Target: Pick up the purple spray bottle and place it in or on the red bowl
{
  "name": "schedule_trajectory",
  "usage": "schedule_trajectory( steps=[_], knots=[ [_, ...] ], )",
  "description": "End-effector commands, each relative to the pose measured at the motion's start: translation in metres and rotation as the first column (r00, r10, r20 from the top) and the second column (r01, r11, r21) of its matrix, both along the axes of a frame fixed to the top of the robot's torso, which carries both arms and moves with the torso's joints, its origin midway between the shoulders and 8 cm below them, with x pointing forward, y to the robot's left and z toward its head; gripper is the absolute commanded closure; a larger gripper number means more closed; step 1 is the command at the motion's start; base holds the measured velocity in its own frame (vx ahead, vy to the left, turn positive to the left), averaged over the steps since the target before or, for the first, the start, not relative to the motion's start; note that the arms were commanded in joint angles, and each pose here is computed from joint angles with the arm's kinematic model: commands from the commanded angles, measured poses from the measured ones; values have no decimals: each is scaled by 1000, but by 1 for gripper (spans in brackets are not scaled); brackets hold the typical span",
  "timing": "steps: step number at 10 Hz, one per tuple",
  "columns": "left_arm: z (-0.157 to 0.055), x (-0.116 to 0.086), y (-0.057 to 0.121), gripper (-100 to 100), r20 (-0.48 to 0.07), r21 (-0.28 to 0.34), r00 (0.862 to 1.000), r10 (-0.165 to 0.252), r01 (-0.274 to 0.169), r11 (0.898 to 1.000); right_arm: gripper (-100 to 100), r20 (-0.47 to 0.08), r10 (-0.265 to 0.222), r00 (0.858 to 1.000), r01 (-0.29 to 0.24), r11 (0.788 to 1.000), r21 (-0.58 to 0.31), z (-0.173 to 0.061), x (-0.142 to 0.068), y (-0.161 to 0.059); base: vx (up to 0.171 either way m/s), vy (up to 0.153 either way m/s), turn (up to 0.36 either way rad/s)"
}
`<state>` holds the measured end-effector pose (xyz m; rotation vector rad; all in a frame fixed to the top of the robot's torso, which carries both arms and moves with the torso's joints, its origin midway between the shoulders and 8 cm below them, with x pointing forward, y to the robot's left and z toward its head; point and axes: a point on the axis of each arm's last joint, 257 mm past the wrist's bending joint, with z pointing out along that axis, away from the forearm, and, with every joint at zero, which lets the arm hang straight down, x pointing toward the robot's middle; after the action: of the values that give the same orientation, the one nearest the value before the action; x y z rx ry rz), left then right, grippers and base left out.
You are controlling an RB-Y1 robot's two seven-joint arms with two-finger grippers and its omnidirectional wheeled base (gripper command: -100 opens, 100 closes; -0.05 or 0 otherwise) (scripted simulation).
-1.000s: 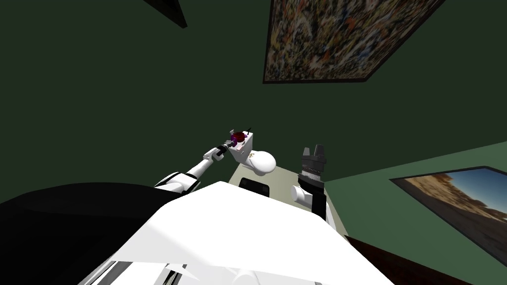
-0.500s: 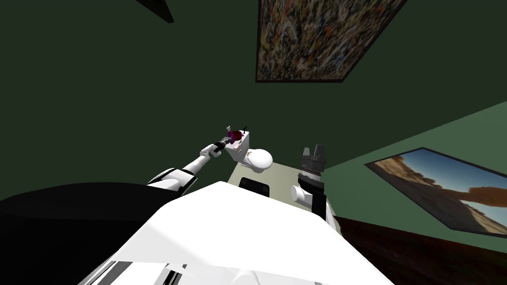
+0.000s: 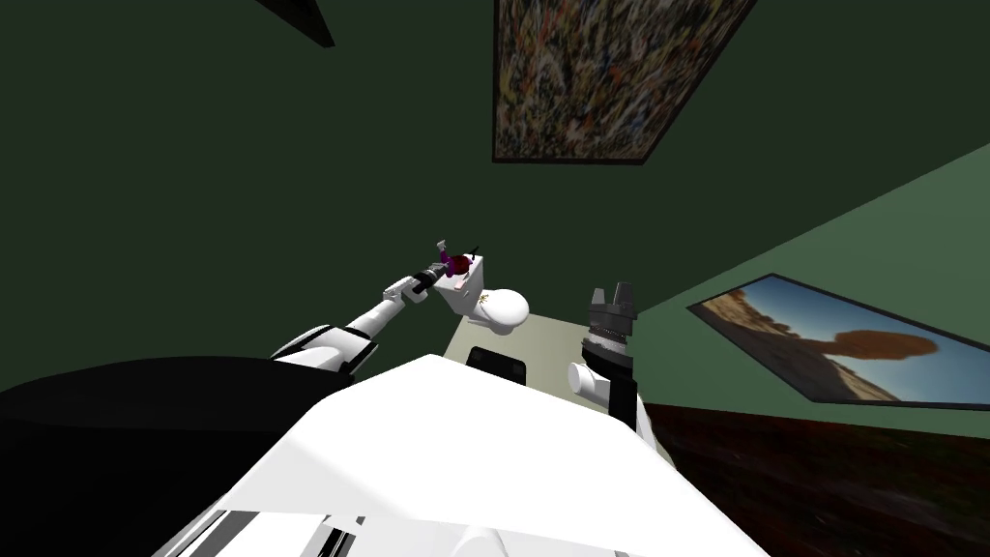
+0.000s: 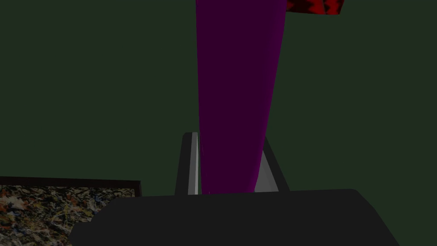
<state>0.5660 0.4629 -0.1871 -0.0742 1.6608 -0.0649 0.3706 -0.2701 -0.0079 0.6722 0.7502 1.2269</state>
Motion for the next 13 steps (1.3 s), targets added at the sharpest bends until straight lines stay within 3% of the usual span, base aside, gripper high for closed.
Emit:
schedule_trajectory(
  steps=[1, 9, 13],
  knots=[
    [7, 4, 5, 100, 6, -4, 1000, 6, -6, 1000, 0, 0, 0, 1000, 0, 1000, 0, 0, 0, 0, -37, -22, -106],
    [7, 4, 5, 100, 6, -4, 1000, 6, -6, 1000, 0, 0, 0, 1000, 0, 1000, 0, 0, 0, 0, -9, 5, 4],
    [-11, -7, 19, 100, -27, -8, 999, 23, -24, 1000, 0, 0, 0, 1000, 0, 1000, 0, 0, 0, 0, -152, -16, -75]
  ],
)
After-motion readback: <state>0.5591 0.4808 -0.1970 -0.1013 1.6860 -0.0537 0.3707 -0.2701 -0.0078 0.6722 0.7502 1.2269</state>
